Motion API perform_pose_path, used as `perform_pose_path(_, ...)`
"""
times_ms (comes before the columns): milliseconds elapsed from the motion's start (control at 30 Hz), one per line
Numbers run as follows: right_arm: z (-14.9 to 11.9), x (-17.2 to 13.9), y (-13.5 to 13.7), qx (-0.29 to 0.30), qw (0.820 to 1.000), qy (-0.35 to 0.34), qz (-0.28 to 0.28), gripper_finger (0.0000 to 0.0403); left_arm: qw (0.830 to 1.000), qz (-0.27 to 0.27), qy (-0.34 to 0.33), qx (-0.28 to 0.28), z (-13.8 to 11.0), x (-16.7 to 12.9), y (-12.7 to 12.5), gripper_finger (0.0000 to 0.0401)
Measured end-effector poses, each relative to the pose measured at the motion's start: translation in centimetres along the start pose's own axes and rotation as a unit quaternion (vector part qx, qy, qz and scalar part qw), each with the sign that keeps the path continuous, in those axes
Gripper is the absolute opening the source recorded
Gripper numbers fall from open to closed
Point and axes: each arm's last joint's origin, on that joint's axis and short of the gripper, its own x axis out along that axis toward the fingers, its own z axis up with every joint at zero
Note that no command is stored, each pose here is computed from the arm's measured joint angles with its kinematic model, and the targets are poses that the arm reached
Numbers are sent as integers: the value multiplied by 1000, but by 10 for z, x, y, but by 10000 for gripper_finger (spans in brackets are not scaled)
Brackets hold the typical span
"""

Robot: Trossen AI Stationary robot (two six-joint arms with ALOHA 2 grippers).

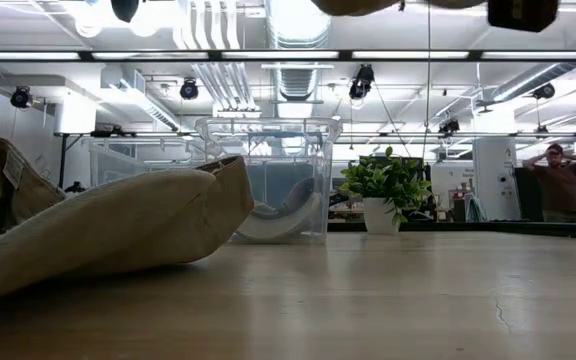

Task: Pick & Place hat
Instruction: Put the right brown cap into the right transparent bin

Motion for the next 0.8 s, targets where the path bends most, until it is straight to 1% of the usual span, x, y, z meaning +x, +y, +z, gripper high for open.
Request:
perform_pose_path(67, 9, 2, -3, 3, 1000, -16, -4, 13, 1000, 0, 0, 0, 0, 0, 0, 145)
perform_pose_path(267, 42, 6, -9, 23, 996, -86, 14, 13, 1000, 0, 0, 0, 0, 0, 0, 145)
perform_pose_path(500, 92, 10, -36, 29, 983, -179, -17, 13, 1000, 0, 0, 0, 0, 0, 0, 145)
perform_pose_path(667, 120, 14, -59, 44, 978, -199, -34, 13, 1000, 0, 0, 0, 0, 0, 0, 145)
perform_pose_path(800, 134, 23, -77, 62, 979, -188, -45, 13, 1000, 0, 0, 0, 0, 0, 0, 145)
